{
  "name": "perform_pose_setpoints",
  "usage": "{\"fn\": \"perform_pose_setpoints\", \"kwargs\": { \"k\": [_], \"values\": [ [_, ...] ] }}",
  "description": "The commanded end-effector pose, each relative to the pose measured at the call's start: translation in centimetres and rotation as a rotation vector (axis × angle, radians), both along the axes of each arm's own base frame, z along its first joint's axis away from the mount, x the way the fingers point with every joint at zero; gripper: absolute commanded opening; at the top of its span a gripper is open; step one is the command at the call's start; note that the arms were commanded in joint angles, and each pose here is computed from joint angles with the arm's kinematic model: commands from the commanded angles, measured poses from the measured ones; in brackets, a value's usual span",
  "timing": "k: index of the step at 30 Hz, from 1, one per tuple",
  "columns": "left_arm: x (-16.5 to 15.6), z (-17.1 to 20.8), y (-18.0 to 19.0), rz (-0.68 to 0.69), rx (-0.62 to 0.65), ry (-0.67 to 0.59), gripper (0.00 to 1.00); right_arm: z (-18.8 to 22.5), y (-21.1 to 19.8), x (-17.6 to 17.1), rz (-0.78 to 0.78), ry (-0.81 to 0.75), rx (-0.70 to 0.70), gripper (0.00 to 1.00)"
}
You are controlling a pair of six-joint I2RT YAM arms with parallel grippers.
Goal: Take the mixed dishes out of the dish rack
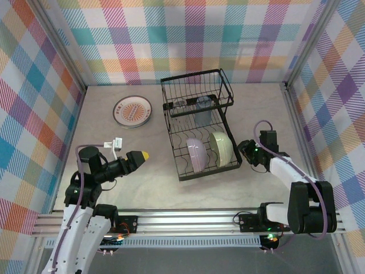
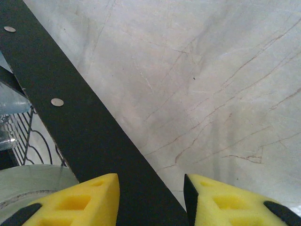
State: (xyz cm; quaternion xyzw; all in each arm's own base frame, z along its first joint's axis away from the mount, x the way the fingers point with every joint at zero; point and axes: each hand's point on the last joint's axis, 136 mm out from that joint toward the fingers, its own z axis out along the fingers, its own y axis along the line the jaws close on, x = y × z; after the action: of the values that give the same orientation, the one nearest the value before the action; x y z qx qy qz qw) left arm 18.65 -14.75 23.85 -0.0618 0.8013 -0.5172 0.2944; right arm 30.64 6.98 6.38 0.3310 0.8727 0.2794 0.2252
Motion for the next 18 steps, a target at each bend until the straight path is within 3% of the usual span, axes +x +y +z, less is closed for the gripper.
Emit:
{"fn": "perform_pose_setpoints", "kwargs": {
  "k": [1,6,18],
  "values": [
    [0.0,1.0,-0.8,-0.036,-0.044,-0.037,0.87,0.4,2.9,-0.5,0.079,-0.014,0.039,0.43],
    [0.4,0.7,-1.8,-0.062,-0.04,-0.03,0.86,-0.3,4.5,-1.4,0.102,-0.008,0.055,0.43],
    [3.5,-2.4,-5.6,-0.102,0.105,-0.03,0.8,-0.9,8.0,-3.3,0.176,0.001,0.034,0.43]
  ]
}}
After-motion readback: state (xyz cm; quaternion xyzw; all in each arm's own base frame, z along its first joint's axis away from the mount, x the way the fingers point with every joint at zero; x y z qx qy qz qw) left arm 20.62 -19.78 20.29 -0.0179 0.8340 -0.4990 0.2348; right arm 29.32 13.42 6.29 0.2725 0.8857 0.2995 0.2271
